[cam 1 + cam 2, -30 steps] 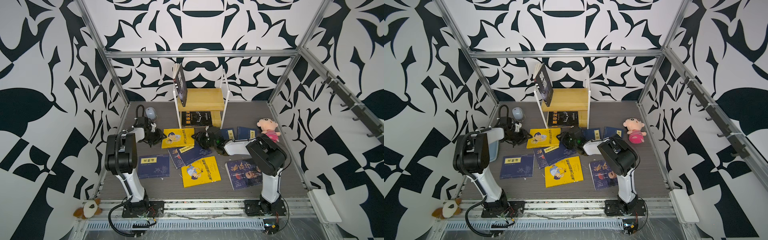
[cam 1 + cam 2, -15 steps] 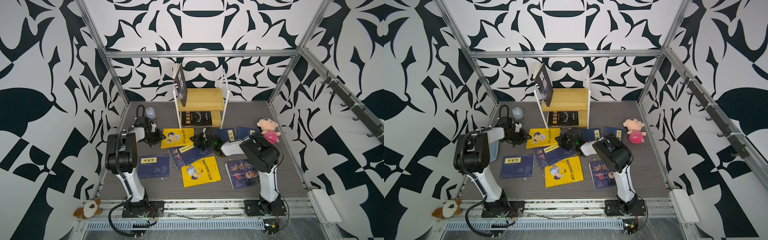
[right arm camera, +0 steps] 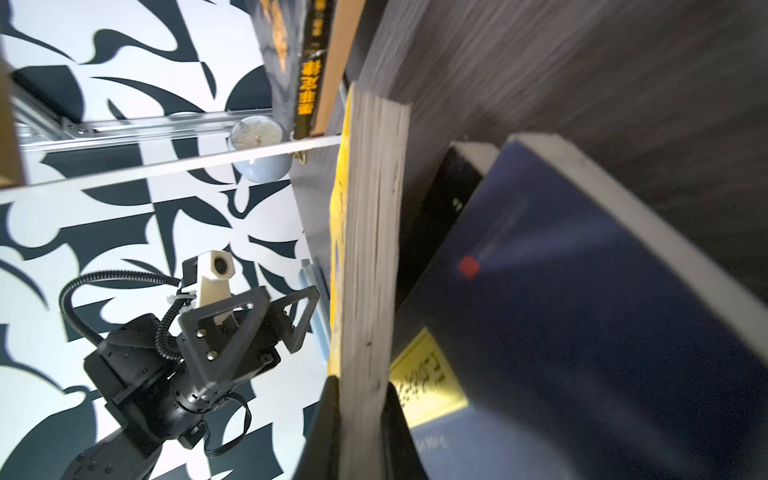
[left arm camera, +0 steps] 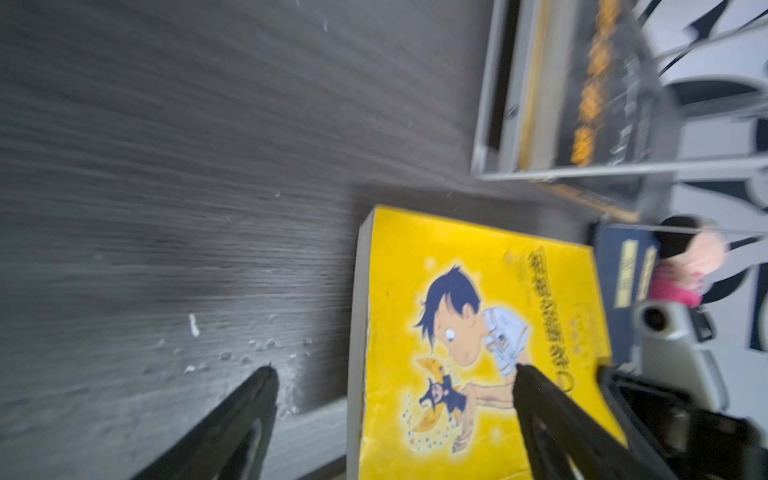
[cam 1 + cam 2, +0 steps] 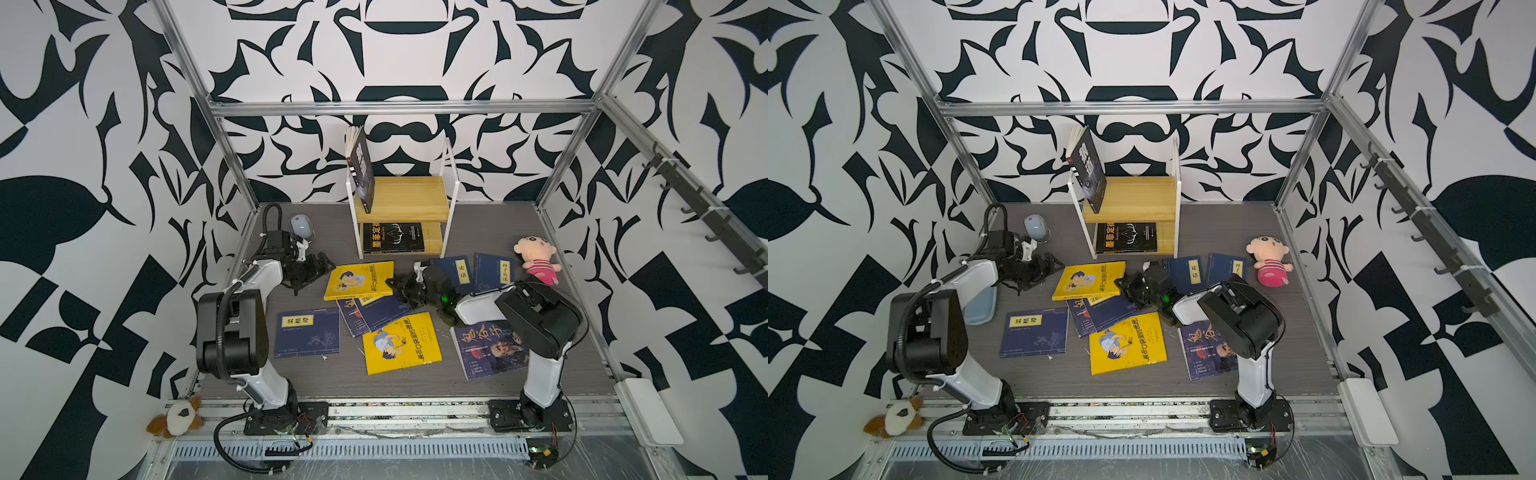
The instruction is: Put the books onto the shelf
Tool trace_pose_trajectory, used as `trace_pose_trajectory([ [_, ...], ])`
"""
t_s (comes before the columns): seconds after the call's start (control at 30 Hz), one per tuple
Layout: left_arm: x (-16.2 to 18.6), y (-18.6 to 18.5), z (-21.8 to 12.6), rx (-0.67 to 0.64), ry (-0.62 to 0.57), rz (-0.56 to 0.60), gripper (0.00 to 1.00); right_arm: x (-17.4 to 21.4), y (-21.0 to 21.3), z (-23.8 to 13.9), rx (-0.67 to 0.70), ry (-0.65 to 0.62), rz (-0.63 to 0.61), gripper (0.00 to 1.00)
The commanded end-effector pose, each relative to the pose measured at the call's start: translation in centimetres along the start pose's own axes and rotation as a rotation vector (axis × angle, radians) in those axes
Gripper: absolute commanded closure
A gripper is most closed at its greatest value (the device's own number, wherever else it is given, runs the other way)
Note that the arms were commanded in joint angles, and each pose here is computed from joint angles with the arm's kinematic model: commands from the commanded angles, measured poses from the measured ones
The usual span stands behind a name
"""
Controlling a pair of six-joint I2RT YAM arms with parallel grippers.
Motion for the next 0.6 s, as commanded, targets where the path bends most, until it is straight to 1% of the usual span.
trace_pose_trajectory([
  [0.0,0.3,-1.3,-2.0,0.100,-0.017,-0.029,0.03,0.0,7.9,-2.3,-0.266,-0.022,-0.067,1.00],
  [0.1,0.3,-3.1,-3.7,0.212,-0.037,-0.029,0.00,0.0,9.2,-3.4,-0.309,-0.039,-0.089,1.00],
  [0.2,0.5,-4.3,-4.9,0.306,-0.053,-0.046,0.00,0.1,11.0,-4.4,-0.372,-0.048,-0.103,1.00],
  [0.37,1.5,-5.9,-5.5,0.465,-0.002,-0.094,0.00,0.3,13.9,-5.5,-0.475,-0.050,-0.138,1.00],
  [0.5,1.6,-6.7,-5.8,0.521,0.030,-0.128,0.02,0.3,15.6,-6.2,-0.536,-0.060,-0.157,1.00],
  [0.57,1.5,-6.8,-5.9,0.529,0.037,-0.140,0.06,0.4,16.1,-6.3,-0.548,-0.056,-0.163,1.00],
])
Point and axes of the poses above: each gripper's point midway between its finger pads, its own z axis out along the fingers, its own y axis along the line the jaws close on, x = y × z, the point moved 3 cm from there along -z, back along the fingers, and after that the axes turned 6 degrees about -z, right-handed, at the moved point
